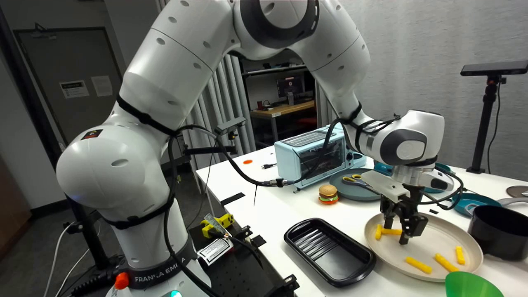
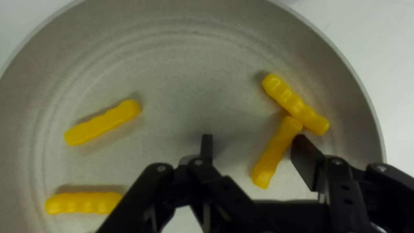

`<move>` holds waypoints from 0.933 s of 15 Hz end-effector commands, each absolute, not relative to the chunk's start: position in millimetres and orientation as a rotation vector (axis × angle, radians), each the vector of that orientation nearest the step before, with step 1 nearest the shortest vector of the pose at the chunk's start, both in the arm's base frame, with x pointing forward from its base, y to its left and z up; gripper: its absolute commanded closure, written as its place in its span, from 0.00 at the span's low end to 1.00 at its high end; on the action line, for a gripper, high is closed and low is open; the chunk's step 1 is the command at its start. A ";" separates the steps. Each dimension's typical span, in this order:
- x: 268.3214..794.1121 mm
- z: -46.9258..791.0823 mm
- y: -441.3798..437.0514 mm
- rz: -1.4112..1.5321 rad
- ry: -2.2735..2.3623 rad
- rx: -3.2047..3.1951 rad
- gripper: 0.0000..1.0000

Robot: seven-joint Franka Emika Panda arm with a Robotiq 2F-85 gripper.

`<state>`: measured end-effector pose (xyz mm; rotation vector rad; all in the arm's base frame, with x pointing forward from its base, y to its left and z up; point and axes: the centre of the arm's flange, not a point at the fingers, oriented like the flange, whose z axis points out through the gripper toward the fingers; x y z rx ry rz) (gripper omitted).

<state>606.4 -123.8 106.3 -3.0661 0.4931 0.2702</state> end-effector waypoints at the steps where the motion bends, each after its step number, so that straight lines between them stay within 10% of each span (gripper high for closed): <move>1: 611.5 101.1 -126.1 0.250 0.534 -3.072 0.65; 6: 610.2 108.1 -133.0 0.238 0.551 -3.078 1.00; 14: 578.5 154.2 -161.1 0.255 0.617 -3.074 0.97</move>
